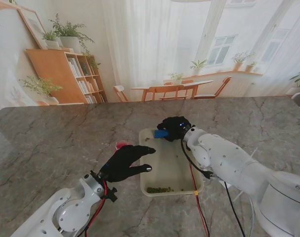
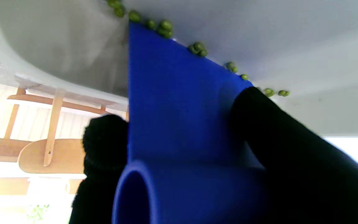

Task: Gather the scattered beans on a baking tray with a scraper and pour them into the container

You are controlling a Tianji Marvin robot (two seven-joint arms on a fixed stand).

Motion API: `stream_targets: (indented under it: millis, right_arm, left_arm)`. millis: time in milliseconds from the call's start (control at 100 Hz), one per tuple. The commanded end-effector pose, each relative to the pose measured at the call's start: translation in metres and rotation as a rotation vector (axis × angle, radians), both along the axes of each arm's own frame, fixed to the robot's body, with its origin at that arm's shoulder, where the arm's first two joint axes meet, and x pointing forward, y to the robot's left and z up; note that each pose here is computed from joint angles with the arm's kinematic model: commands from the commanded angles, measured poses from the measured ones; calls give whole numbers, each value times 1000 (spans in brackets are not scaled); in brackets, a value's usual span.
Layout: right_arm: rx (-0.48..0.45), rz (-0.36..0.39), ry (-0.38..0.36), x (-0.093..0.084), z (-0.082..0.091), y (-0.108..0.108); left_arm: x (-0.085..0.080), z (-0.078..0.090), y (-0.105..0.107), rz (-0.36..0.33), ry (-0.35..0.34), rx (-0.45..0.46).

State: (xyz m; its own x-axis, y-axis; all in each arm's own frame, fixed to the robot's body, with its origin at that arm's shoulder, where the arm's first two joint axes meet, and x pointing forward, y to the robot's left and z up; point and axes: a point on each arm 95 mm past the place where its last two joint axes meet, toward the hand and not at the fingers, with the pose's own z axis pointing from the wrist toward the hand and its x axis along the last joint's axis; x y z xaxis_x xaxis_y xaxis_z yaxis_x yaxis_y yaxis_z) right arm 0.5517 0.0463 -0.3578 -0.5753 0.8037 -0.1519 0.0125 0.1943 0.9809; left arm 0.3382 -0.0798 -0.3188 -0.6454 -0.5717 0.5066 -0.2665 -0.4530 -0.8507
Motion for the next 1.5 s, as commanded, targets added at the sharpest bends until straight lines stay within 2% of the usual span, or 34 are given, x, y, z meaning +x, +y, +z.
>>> stream_targets:
  millis: [0,550,1040,1490]
  right_arm:
    - [-10,3,27,-2,-4,1]
    - [-28,34,111,-20,-12,-4]
    - [-51,47,196,-57,-14,-14]
    - [-40,67,226,-93,-14,-19]
  left_arm:
    - [-1,-2,-1,1,7,-2]
    - [-3,-2,2,12,0,-4]
    - [-7,0,6,32,-18,-17]
    - [-11,3,12,59,-33,-24]
